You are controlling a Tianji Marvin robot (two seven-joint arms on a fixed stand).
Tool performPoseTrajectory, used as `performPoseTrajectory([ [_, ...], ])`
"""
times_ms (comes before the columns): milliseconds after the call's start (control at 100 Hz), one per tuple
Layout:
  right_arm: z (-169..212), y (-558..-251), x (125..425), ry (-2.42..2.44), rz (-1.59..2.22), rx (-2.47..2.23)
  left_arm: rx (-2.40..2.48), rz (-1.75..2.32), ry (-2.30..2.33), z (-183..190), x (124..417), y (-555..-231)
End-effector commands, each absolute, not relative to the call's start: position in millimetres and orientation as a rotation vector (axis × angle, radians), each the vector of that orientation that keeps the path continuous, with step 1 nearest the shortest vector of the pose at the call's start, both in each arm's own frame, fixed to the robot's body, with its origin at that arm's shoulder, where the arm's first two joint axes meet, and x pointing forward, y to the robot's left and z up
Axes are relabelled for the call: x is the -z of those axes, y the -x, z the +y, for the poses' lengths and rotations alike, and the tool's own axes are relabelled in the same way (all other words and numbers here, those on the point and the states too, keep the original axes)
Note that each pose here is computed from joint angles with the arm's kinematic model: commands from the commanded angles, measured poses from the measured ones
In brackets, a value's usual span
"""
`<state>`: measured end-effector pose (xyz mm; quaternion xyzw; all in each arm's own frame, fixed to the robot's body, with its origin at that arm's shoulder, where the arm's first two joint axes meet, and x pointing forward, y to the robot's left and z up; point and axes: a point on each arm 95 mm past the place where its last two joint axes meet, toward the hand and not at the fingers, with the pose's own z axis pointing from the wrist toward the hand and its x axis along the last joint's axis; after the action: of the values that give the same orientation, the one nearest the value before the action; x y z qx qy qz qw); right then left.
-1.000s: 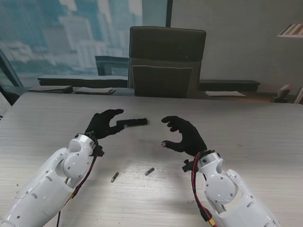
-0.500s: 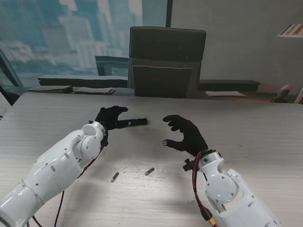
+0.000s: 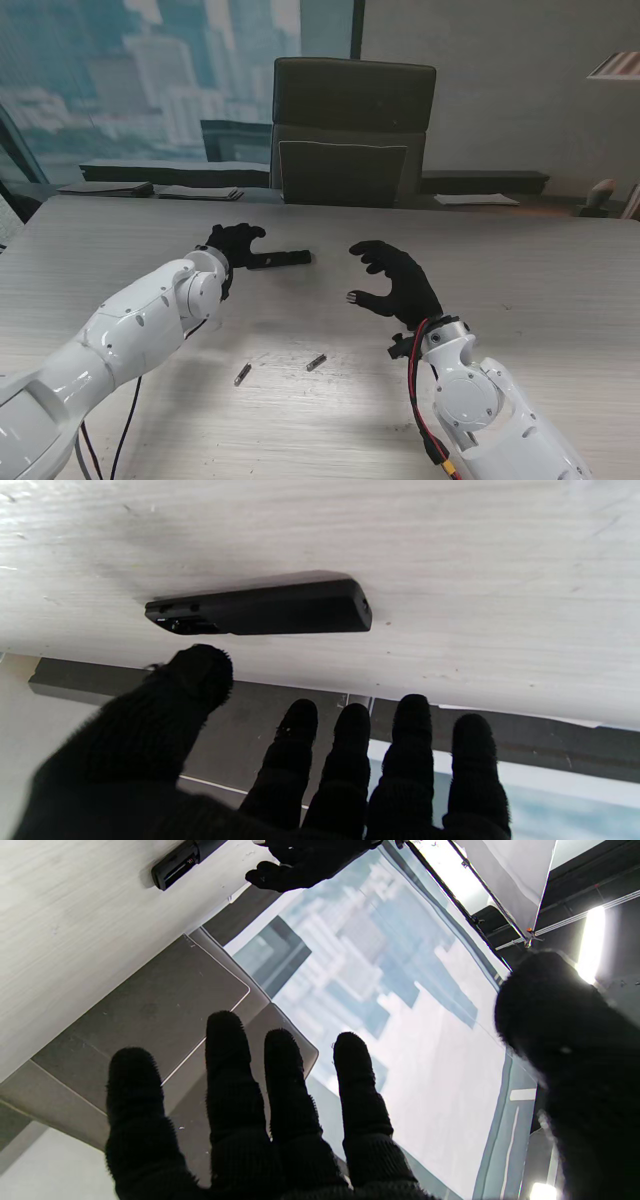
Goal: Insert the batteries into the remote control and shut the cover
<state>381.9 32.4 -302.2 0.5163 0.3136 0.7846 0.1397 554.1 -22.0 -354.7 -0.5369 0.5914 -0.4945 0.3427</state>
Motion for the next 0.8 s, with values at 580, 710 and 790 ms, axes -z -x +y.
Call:
performPoseTrajectory([
  [580, 36, -383, 307, -1.537, 0.907, -2.259, 1.177, 1.651, 1.398, -30, 375, -566],
  [710, 36, -383, 307, -1.541, 0.902, -2.259, 1.141, 1.692, 1.398, -30, 382, -568],
  [790, 36, -383, 307, -1.542, 0.901, -2.258, 1.125, 1.714, 1.397, -30, 387, -567],
])
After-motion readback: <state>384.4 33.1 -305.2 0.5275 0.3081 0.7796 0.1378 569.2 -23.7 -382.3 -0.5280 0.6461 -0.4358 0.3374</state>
